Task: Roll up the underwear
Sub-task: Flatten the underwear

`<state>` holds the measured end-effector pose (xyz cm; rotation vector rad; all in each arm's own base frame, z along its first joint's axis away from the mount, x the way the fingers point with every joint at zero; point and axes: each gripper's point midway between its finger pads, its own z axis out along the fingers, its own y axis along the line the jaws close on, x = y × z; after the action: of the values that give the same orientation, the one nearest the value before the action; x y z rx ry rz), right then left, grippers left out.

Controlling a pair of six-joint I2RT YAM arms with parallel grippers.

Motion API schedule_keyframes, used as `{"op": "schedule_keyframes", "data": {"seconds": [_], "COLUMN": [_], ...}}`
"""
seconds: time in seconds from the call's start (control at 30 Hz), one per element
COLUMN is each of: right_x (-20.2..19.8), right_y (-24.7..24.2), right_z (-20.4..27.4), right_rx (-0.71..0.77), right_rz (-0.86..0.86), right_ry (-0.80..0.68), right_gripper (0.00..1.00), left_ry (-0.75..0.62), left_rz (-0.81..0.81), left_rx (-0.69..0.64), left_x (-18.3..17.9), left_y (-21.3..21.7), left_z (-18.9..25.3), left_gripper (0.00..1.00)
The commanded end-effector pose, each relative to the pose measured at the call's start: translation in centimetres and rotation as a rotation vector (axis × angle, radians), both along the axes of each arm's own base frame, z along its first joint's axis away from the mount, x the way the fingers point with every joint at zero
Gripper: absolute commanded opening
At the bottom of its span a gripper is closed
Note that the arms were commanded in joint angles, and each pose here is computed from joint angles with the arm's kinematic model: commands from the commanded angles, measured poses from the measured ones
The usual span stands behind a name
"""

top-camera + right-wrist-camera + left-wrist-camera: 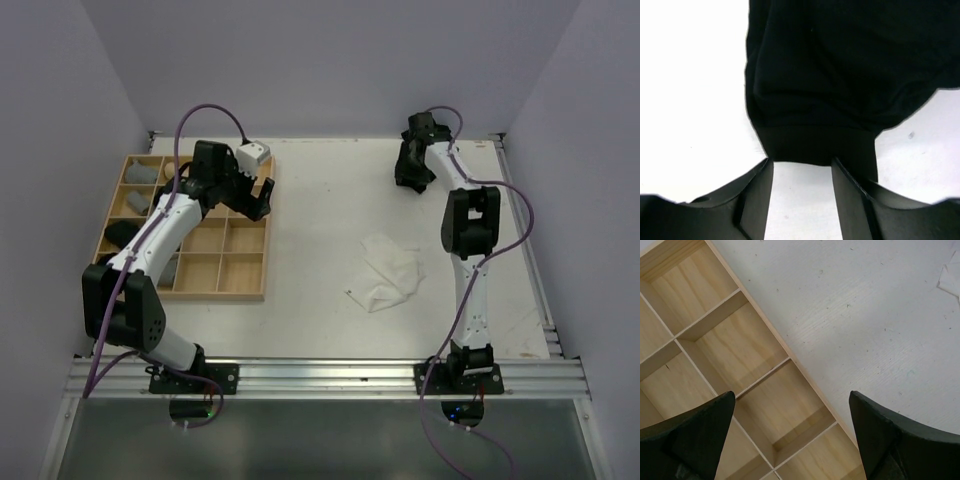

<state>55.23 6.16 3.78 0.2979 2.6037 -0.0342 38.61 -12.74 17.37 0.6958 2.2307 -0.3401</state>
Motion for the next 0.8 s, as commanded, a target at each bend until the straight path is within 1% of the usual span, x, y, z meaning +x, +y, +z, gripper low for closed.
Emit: {"op": "schedule_keyframes", "data": {"seconds": [0.0,0.03,0.07,0.1,0.13,0.17,0.2,0.23,0.27,0.3,0.33,0.37,0.43,0.47,0.5,0.57,0.6,0.63,0.67,0.7,0.73,0.77], "right_x": [2.1,1.5,-0.4,-1.6,-2.9,-5.9,-7.4,-9.0,-11.6,-12.9,-15.3,-16.3,-18.9,-19.5,-19.9,-20.8,-20.7,-21.0,-21.0,-20.9,-20.9,-20.8], "right_y": [1.3,2.8,3.7,4.6,6.6,7.2,8.0,9.0,9.2,9.6,10.1,10.4,11.2,11.2,11.1,10.9,10.6,10.4,10.2,10.0,9.9,9.7], "right_z": [6.9,8.1,7.3,7.9,11.9,9.4,9.5,11.7,9.4,9.3,8.5,8.4,6.8,6.9,6.5,5.4,5.1,4.6,4.1,3.7,3.4,3.0], "right_rx": [0.09,0.104,0.098,0.101,0.132,0.155,0.188,0.222,0.237,0.251,0.252,0.258,0.257,0.248,0.23,0.2,0.183,0.175,0.164,0.152,0.144,0.13], "right_rz": [0.035,0.087,0.144,0.182,0.255,0.29,0.318,0.358,0.361,0.381,0.41,0.421,0.461,0.468,0.468,0.467,0.458,0.45,0.44,0.434,0.435,0.431], "right_ry": [-0.127,-0.139,-0.101,-0.107,-0.188,-0.107,-0.098,-0.138,-0.065,-0.055,-0.026,-0.017,0.032,0.03,0.037,0.063,0.06,0.069,0.08,0.082,0.089,0.098], "right_gripper": [0.55,0.57,0.64,0.68,0.72,0.77,0.77,0.78,0.78,0.77,0.77,0.75,0.71,0.7,0.68,0.66,0.65,0.62,0.61,0.58,0.57,0.57], "left_ry": [-0.043,-0.04,-0.037,-0.025,-0.014,0.005,0.016,0.035,0.048,0.062,0.081,0.092,0.121,0.13,0.14,0.163,0.172,0.199,0.191,0.222,0.231,0.222], "left_rz": [0.008,0.005,0.001,-0.012,-0.023,-0.058,-0.08,-0.106,-0.134,-0.182,-0.205,-0.244,-0.283,-0.314,-0.331,-0.375,-0.421,-0.438,-0.438,-0.468,-0.47,-0.44], "left_rx": [-0.007,-0.012,-0.019,-0.038,-0.049,-0.072,-0.082,-0.088,-0.097,-0.115,-0.123,-0.145,-0.159,-0.181,-0.192,-0.199,-0.196,-0.194,-0.204,-0.205,-0.208,-0.216], "left_x": [0.0,0.0,0.0,-0.1,-0.3,-0.7,-1.0,-1.5,-1.9,-2.5,-3.2,-3.7,-4.8,-5.3,-5.8,-7.1,-8.2,-9.3,-9.5,-11.1,-11.6,-11.3], "left_y": [-0.1,-0.2,-0.3,-0.8,-1.0,-1.7,-2.0,-2.2,-2.5,-3.1,-3.4,-3.8,-4.4,-5.0,-5.4,-6.9,-8.4,-9.1,-10.0,-11.2,-11.8,-12.4], "left_z": [1.3,1.2,1.1,0.9,0.6,0.1,-0.2,-0.8,-1.1,-1.5,-2.1,-2.3,-3.2,-3.3,-3.6,-4.5,-4.9,-5.9,-6.0,-7.1,-7.6,-7.9], "left_gripper": [1.0,1.0,1.0,1.0,1.0,1.0,1.0,1.0,1.0,1.0,1.0,1.0,0.95,0.92,0.85,0.81,0.75,0.73,0.71,0.65,0.63,0.62]}}
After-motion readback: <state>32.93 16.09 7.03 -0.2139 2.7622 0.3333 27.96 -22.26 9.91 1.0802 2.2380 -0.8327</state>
